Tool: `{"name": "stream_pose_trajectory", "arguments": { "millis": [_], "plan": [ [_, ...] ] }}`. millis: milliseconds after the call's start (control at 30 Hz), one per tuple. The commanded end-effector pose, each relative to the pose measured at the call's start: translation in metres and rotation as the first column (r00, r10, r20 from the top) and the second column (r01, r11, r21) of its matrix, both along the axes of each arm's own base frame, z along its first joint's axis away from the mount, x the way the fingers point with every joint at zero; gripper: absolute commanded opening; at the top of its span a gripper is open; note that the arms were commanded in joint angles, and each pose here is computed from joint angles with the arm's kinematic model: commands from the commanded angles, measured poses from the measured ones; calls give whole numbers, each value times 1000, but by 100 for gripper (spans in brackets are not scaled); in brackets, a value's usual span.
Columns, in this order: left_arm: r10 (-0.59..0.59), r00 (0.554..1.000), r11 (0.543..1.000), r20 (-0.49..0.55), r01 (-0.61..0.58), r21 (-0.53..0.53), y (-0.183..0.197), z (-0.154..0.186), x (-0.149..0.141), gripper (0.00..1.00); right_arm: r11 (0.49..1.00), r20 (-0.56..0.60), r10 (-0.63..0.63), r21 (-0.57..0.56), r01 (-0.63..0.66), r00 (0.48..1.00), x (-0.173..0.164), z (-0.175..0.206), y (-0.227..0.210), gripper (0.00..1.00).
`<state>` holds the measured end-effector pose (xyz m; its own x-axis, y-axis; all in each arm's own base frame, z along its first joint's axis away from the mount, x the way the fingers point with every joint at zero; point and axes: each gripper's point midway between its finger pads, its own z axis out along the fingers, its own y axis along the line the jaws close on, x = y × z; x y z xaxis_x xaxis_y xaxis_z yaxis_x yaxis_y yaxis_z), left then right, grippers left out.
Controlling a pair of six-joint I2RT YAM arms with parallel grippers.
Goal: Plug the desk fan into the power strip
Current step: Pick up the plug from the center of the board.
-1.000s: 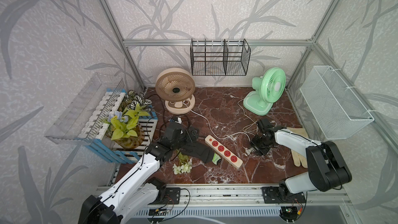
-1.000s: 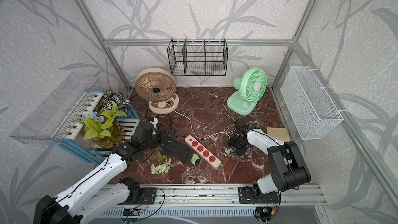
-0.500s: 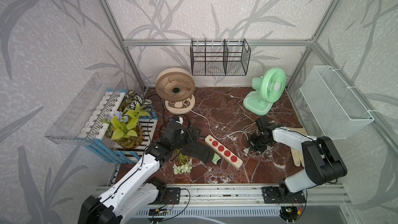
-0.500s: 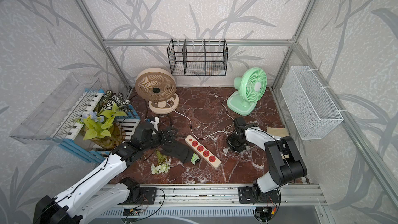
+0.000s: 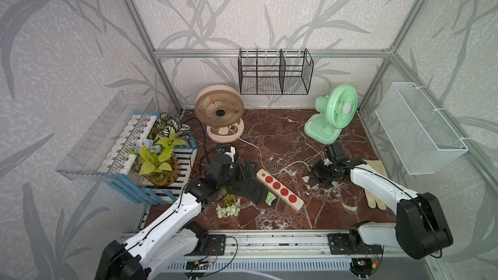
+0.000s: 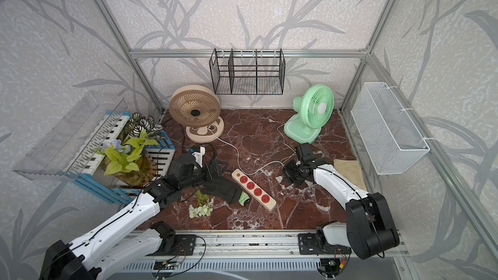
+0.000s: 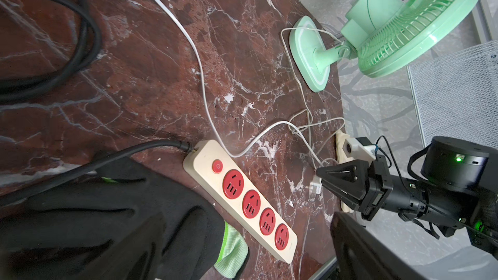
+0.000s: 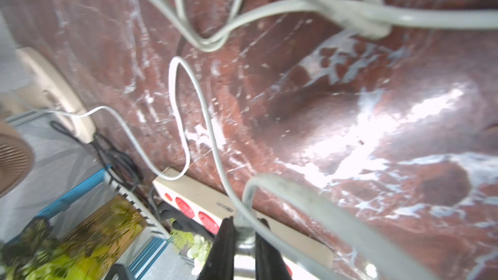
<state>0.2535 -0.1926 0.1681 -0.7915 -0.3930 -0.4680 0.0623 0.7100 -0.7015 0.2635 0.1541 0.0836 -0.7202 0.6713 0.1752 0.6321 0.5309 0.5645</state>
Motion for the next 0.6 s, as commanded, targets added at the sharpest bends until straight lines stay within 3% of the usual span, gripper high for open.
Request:
{"name": "stream_pose_trajectory", "arguments": {
  "millis": [0,133,333,567],
  "plan": [
    [-46,998,997,48,49,-61,-18,17,0,100,996,91,-3,84,-5,996,10,30,14,0],
    [-111,991,989,69,117,-91,-40,25,-5,90,993,148,2,113,-19,989,11,51,23,0],
    [-186,979,975,90,195,-108,-68,32,-10,56,990,188,36,124,-60,981,10,71,45,0],
    [-255,961,957,111,267,-115,-91,38,-14,45,984,213,86,135,-117,973,8,81,73,0]
  ]
}}
